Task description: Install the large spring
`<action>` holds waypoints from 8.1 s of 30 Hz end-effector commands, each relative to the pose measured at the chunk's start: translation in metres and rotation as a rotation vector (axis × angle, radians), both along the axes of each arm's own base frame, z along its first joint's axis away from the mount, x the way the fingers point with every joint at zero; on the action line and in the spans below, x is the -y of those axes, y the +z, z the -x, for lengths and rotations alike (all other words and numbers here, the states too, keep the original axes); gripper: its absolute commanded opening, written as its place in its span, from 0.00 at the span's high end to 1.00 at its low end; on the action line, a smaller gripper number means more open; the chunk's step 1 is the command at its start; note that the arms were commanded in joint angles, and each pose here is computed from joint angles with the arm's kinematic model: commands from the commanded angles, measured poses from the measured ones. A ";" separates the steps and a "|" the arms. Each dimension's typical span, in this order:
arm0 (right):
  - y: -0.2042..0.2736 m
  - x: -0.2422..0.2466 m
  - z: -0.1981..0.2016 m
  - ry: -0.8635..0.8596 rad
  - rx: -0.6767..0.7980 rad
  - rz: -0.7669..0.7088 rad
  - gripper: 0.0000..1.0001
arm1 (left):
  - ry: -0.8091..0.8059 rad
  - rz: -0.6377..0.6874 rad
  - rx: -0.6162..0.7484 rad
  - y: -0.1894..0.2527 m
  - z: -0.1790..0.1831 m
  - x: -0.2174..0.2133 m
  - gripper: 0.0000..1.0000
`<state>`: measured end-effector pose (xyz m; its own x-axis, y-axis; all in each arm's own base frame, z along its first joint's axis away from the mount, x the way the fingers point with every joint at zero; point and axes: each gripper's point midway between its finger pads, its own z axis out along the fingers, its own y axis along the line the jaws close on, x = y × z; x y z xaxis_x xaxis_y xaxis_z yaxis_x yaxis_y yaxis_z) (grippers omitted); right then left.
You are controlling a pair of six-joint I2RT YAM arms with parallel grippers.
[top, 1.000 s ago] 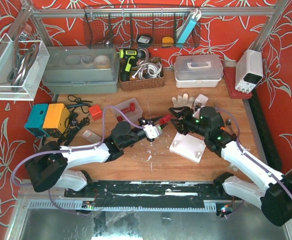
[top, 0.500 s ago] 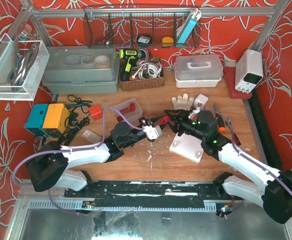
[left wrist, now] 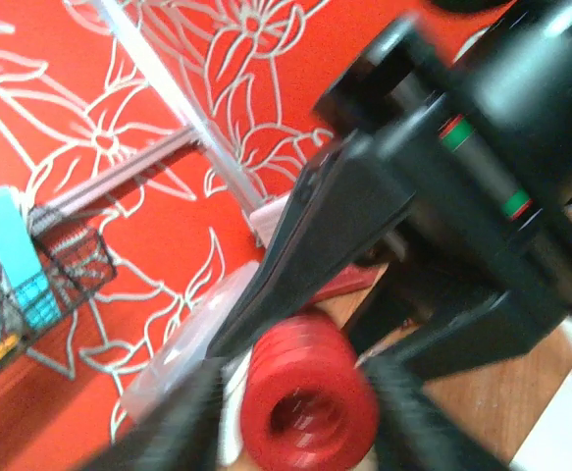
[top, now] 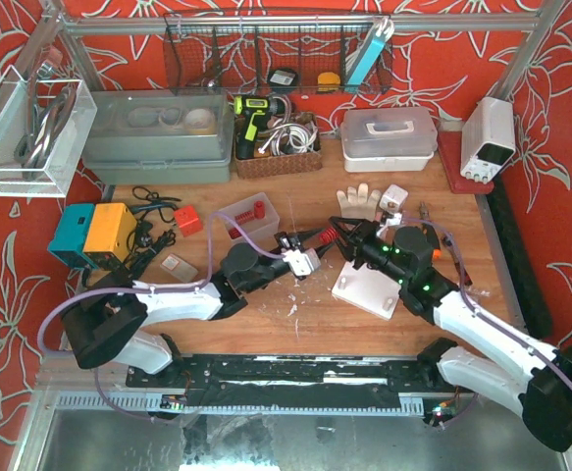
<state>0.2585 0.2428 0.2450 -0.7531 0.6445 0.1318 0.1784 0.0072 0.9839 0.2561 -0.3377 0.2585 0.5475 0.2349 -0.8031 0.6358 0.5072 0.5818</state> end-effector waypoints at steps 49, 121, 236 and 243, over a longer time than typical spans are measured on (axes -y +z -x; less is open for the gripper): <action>-0.091 0.077 -0.041 -0.079 0.790 1.370 1.00 | 0.545 0.458 -0.959 -0.069 -0.043 -0.133 0.00; 0.001 0.106 0.007 -0.081 0.796 1.305 0.01 | 0.904 0.107 -1.081 -0.170 -0.184 -0.169 0.65; -0.004 0.134 0.011 -0.179 0.747 1.389 0.01 | 0.967 0.077 -1.083 -0.201 -0.232 -0.160 0.51; -0.004 0.136 0.011 -0.183 0.742 1.396 0.02 | 0.973 0.070 -1.080 -0.208 -0.238 -0.159 0.56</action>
<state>0.2475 0.1132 0.2420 -0.2845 0.0257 -0.9583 -0.2477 0.9637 0.0993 0.4950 -0.1845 0.0699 -0.6461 0.0691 -0.7601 0.1417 0.9894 -0.0305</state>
